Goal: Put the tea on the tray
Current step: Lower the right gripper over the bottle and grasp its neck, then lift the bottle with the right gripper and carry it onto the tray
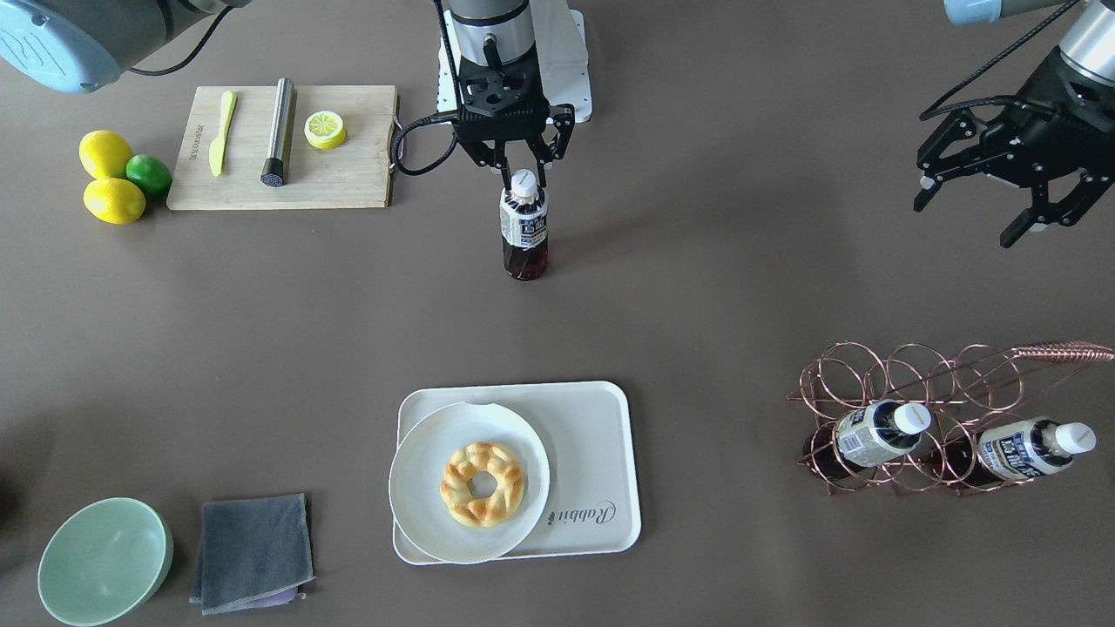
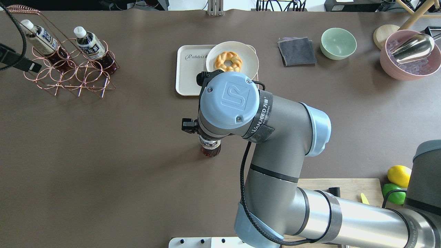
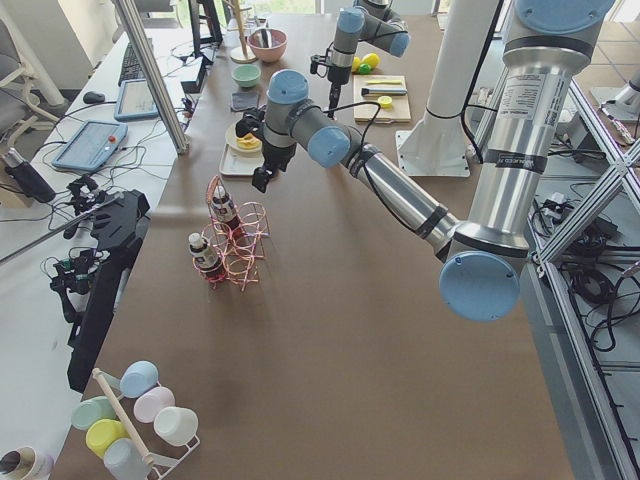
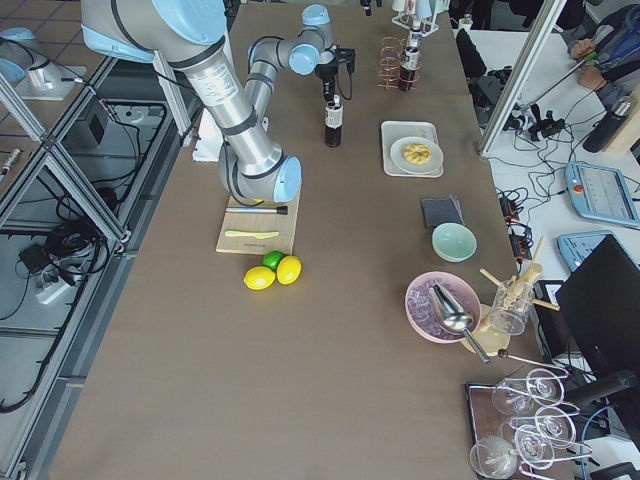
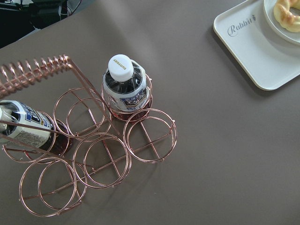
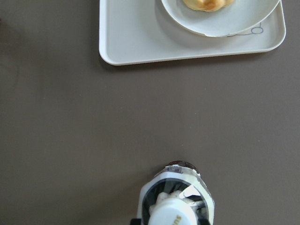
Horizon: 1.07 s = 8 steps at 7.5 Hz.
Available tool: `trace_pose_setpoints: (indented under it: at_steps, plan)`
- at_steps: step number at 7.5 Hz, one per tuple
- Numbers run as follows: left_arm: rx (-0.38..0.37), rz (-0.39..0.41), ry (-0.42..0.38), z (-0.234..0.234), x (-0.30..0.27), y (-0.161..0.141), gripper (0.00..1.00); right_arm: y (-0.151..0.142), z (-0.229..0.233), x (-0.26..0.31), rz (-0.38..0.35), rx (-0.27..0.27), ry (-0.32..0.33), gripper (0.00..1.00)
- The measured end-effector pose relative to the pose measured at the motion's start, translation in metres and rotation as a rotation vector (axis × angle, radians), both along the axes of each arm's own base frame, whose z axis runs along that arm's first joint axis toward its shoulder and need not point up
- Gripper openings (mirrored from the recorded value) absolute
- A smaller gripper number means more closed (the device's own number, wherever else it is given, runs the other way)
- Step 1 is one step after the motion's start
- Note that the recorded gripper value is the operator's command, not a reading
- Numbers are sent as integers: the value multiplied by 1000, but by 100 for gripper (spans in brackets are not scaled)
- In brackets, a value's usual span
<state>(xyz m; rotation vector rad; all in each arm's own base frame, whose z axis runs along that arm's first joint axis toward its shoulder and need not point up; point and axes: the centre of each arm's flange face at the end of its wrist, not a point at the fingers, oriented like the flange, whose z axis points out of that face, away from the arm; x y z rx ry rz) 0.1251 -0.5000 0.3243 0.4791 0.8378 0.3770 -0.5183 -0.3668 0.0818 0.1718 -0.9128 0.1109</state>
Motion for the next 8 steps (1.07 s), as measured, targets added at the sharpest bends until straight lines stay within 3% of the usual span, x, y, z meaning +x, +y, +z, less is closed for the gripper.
trace_pose_setpoints:
  at_steps: [1, 5, 6, 8]
  plan:
    - [-3, 0, -2, 3, 0, 1, 96, -1, -1, -1, 6, 3, 2, 0]
    - [-11, -3, -2, 5, -1, 2, 96, -28, -27, 16, 46, 31, -19, 0]
    - [-11, -3, -3, 5, -1, 2, 96, -49, -38, 14, 63, 37, -10, 0]
    - [-24, -10, -10, 15, -8, 6, 96, -120, -67, 9, 88, 37, 33, 0]
